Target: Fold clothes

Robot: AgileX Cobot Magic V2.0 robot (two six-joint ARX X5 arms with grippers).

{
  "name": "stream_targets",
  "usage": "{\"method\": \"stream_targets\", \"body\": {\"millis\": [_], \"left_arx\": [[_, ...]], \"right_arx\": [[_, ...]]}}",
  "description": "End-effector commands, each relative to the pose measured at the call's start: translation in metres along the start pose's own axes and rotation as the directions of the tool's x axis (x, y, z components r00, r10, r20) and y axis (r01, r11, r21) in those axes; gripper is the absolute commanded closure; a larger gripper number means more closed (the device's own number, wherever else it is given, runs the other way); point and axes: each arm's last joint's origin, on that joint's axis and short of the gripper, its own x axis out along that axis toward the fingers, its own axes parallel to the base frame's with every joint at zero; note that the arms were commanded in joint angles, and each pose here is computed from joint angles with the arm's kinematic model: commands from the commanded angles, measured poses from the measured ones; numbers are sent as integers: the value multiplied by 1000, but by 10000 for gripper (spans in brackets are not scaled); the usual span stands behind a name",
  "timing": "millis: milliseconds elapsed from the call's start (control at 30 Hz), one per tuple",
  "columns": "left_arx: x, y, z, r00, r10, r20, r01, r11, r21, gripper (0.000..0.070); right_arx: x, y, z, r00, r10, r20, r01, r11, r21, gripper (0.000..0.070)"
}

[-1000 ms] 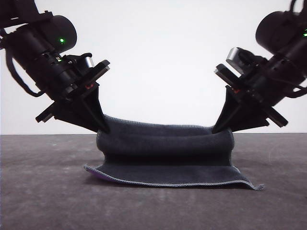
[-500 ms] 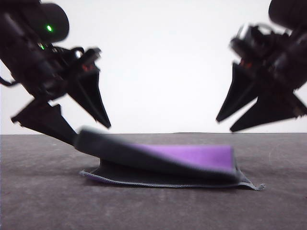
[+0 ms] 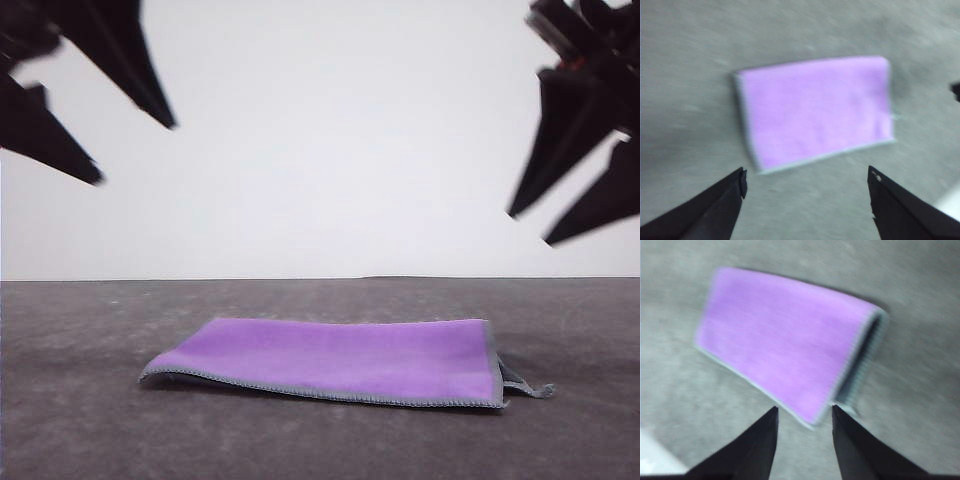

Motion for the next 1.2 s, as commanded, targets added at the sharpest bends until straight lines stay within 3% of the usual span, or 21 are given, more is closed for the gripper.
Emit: {"method": "stream_targets", "body": {"millis": [0, 67, 167, 200, 300, 467, 567, 733, 967, 1067, 1167], "left_arx": [[-9, -1, -2, 998, 49, 50, -50, 999, 19, 228], [-19, -1, -8, 992, 79, 95, -82, 996, 26, 228], [-26, 1, -23, 986, 76, 150, -82, 996, 37, 228], [-27, 2, -28, 983, 70, 168, -78, 996, 39, 228], [-30, 5, -45, 975, 37, 217, -46, 998, 35, 228], [-31, 9, -70, 967, 6, 255, -11, 1000, 17, 228], [-31, 11, -80, 964, 3, 266, -6, 1000, 12, 228], [-36, 11, -87, 956, -6, 295, 7, 1000, -3, 228], [-39, 11, -88, 949, -13, 314, 29, 999, -46, 228], [-39, 11, -88, 949, -13, 314, 30, 998, -49, 228], [-39, 11, -88, 949, -13, 314, 30, 998, -51, 228]], "right_arx": [[3, -2, 2, 1000, -11, -3, 11, 1000, 9, 481], [6, -5, 3, 1000, -11, -15, 12, 1000, 26, 419], [13, -13, 5, 999, -24, -44, 27, 998, 60, 248], [16, -16, 6, 998, -29, -56, 33, 997, 69, 237], [25, -24, 8, 996, -21, -89, 29, 996, 83, 238], [46, -35, 14, 987, 88, -137, -70, 989, 133, 239], [59, -42, 14, 981, 99, -165, -73, 985, 154, 239], [79, -54, 12, 970, 111, -217, -69, 979, 190, 239], [102, -60, 14, 949, 224, -223, -169, 956, 242, 255], [108, -60, 15, 946, 243, -215, -187, 951, 248, 320], [109, -59, 16, 951, 233, -203, -183, 954, 235, 461]]}}
